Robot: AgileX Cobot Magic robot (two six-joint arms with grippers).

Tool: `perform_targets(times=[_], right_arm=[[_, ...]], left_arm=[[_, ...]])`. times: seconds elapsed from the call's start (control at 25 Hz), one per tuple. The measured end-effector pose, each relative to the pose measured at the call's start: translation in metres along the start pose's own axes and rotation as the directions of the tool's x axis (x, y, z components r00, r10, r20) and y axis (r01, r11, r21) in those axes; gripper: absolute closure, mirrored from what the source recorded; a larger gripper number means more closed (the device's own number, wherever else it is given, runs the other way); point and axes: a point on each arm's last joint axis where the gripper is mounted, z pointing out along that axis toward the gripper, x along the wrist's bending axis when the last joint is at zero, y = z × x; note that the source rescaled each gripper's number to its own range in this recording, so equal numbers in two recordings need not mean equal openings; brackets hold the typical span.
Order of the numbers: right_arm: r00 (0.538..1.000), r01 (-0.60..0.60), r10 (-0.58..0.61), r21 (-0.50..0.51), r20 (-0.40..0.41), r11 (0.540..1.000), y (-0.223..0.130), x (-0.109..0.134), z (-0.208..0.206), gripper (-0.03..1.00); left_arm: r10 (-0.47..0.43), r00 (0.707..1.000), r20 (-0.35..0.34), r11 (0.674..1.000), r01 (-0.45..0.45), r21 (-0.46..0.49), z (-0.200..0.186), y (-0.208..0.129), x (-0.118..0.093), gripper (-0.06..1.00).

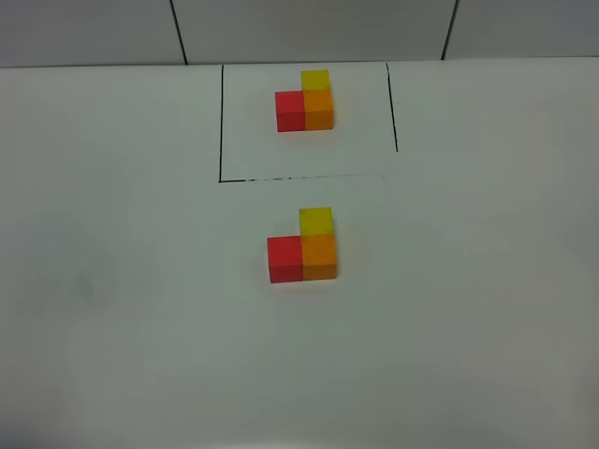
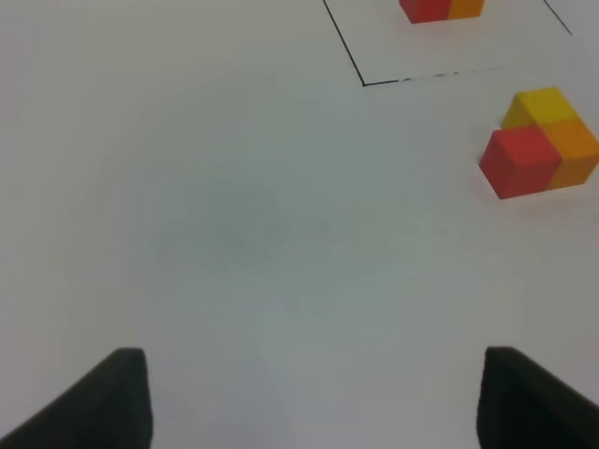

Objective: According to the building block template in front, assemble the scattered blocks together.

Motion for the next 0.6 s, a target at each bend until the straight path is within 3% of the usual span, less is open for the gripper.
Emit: perform_targets(times=[0.6], right_arm=[[1.0, 0.0, 0.0, 0.0, 0.0, 1.0, 0.0, 0.0, 0.0, 0.97]], left_arm=[[-0.001, 1.0, 0.0, 1.0, 0.001, 0.0, 0.0, 0.0, 0.0, 0.36]])
